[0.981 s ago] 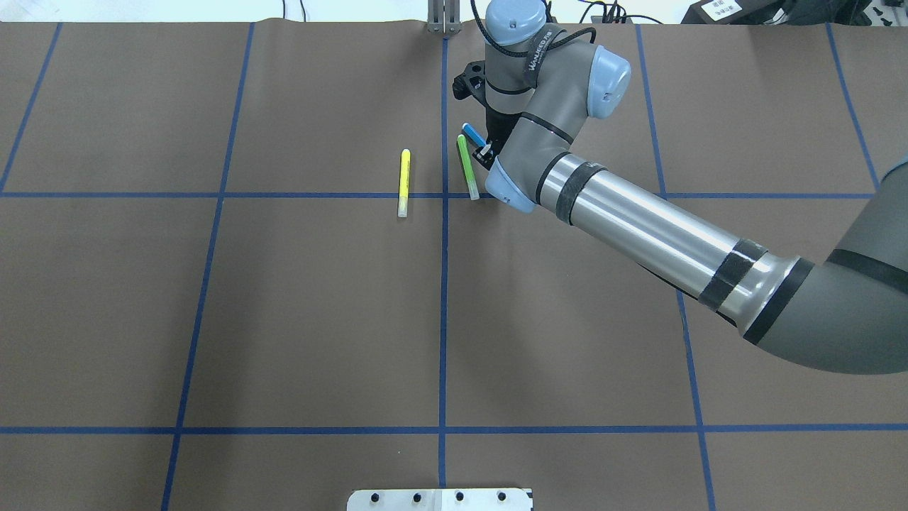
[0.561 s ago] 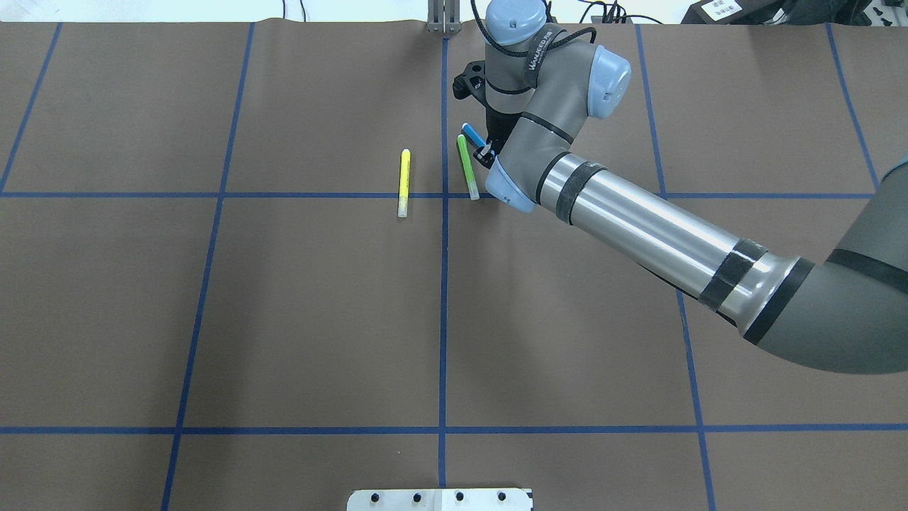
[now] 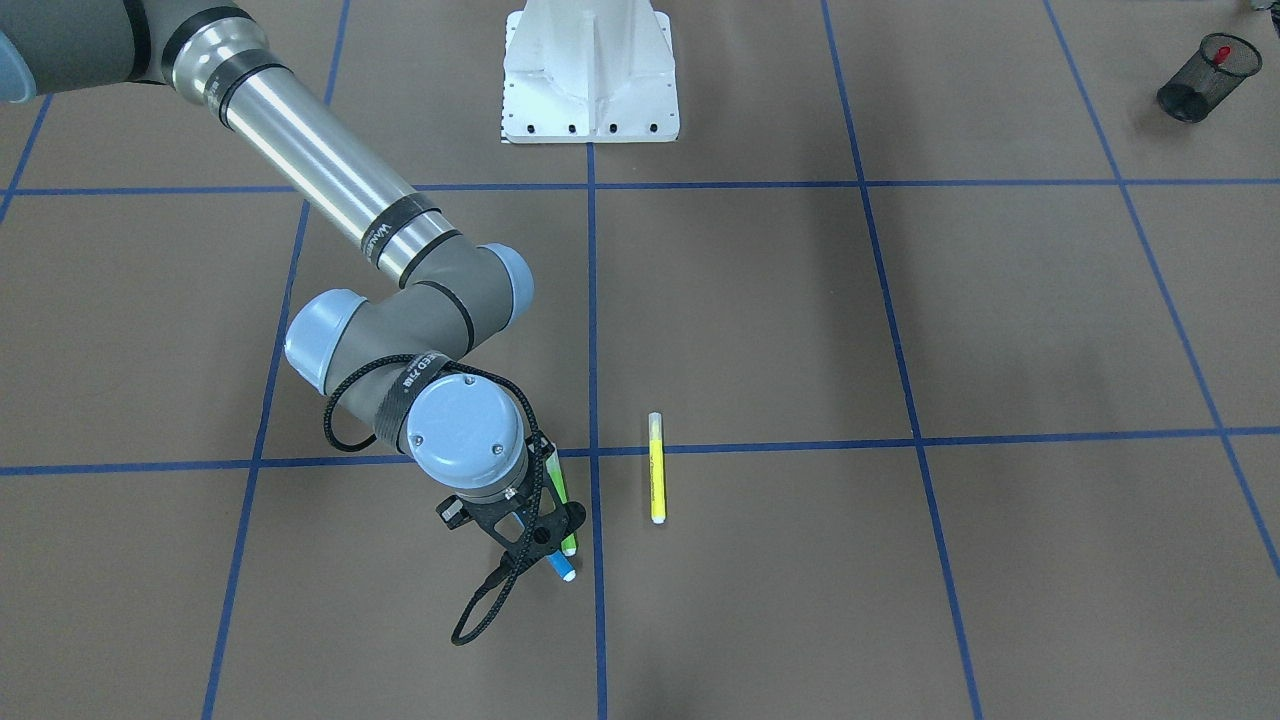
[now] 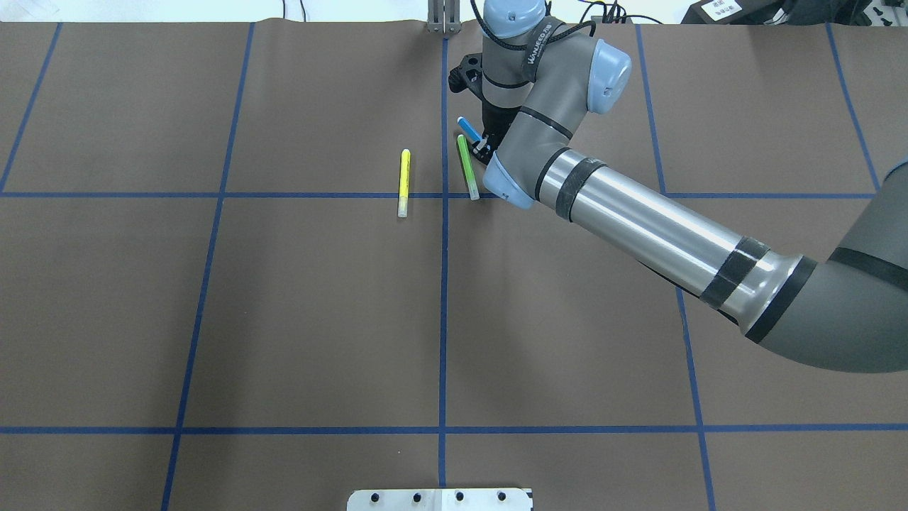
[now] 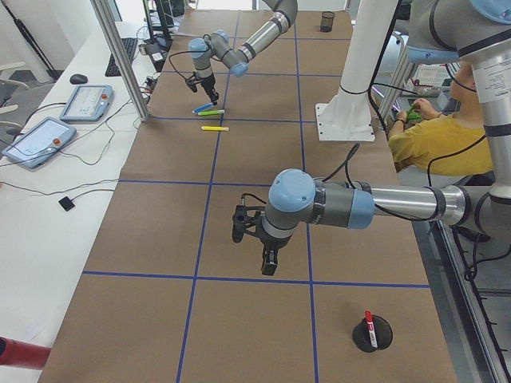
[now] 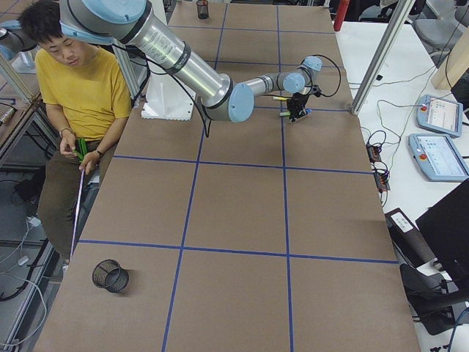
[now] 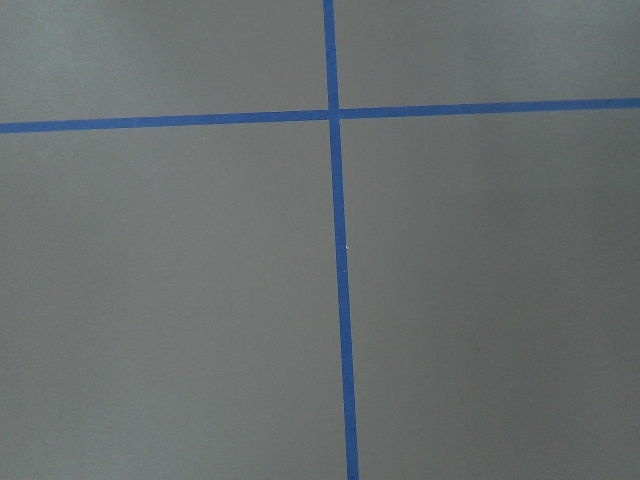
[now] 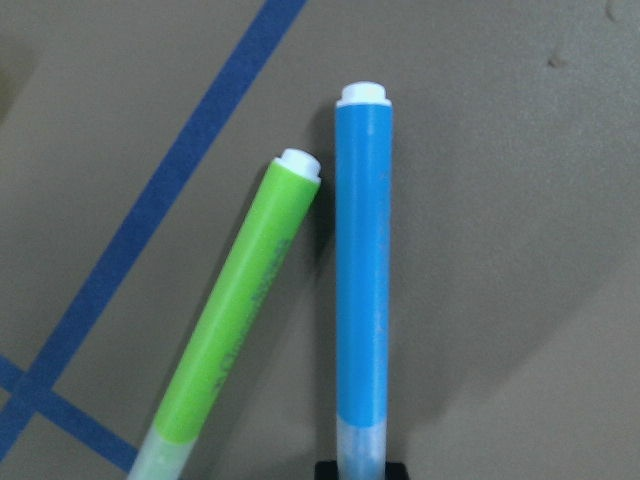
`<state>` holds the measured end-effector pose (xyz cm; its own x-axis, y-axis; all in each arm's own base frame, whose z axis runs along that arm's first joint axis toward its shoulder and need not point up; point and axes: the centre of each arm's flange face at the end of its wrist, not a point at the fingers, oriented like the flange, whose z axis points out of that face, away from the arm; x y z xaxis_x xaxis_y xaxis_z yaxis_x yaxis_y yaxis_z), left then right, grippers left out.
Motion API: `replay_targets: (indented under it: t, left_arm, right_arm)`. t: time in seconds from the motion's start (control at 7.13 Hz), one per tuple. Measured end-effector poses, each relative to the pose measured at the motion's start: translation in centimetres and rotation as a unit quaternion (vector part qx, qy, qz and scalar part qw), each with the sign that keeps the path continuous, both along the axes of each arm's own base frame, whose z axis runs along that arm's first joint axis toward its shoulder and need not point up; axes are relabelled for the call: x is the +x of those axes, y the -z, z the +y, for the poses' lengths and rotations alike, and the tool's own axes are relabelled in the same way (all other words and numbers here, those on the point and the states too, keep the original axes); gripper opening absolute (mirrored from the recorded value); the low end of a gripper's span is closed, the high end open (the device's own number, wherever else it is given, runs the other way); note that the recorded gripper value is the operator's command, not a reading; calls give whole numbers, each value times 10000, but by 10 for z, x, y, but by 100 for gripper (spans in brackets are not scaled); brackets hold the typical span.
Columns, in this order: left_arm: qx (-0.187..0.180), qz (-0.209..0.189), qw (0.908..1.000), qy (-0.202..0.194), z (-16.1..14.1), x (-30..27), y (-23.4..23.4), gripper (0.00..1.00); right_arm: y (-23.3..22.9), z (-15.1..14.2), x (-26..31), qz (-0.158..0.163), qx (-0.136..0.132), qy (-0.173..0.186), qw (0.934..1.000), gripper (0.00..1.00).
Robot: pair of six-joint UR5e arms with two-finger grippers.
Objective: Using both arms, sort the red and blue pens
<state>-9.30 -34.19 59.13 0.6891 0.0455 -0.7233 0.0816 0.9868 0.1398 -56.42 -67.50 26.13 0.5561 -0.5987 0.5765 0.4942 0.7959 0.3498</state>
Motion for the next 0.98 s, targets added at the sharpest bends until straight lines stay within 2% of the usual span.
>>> replay_targets:
  t: [0.28, 0.56, 0.98]
  left_arm:
    - [-35, 5, 10000, 3, 0, 0, -1, 100]
    - [-77, 26, 10000, 0, 1, 1, -4, 100]
    - [-162, 29, 9999, 17, 3, 0, -11, 100]
  right_arm:
    - [-1, 15, 30, -67, 34, -46, 10000, 0]
    - [-9, 42, 69, 18, -60, -73, 10000, 0]
    - [-32, 75, 164, 203, -105, -52, 9997, 0]
